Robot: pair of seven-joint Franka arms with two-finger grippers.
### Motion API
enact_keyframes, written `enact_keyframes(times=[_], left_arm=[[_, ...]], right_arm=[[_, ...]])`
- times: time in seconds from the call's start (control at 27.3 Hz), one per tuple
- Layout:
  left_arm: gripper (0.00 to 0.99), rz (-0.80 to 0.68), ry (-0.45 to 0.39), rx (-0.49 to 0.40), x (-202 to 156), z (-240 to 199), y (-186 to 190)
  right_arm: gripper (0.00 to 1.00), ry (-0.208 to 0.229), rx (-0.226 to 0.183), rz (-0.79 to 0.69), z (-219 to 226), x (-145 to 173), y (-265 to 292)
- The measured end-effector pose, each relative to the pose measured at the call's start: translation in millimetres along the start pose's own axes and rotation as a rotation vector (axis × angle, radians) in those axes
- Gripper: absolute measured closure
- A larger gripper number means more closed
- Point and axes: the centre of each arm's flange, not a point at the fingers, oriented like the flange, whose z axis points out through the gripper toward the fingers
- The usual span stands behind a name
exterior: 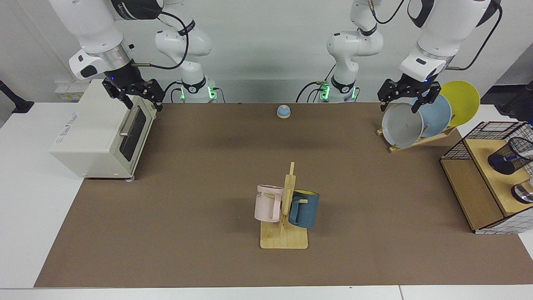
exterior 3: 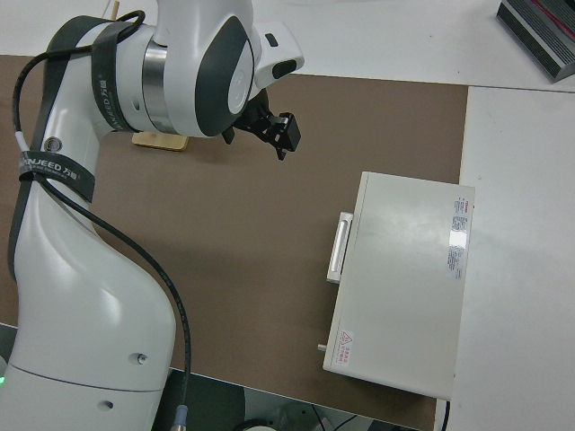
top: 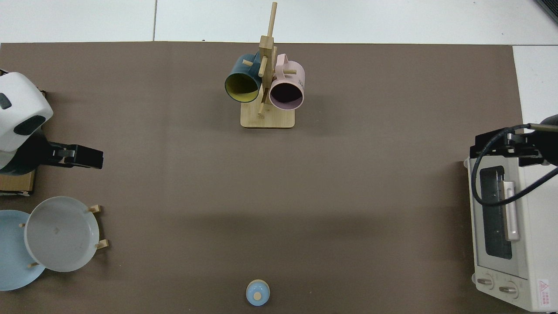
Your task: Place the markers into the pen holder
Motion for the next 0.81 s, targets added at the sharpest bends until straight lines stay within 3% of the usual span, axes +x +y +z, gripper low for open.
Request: enact_keyframes(times=[0.29,0.44,0.66,0.81], left_arm=[[0.0,0.0,-0.006,-0.001,-1.0,0.2,0.4],[0.0,-0.001,-0.007,-0.001,-1.1,0.2,-0.8],[0.0,0.001,-0.007,-0.001,-1.1,0.1,-0.9],[0.0,0.001,-0.007,-0.002,-1.1,0.1,-0.9]], right_arm=[[0.0,-0.005,0.034,-0.013,0.2,-1.7,-9.9],[0.0,-0.002,0.029,-0.02,-0.5,-2.7,-13.5],[0.0,0.049,-0.106,-0.096,-4.7,2.4,-0.1],[0.0,0.055,-0.132,-0.176,-5.9,3.9,3.1]])
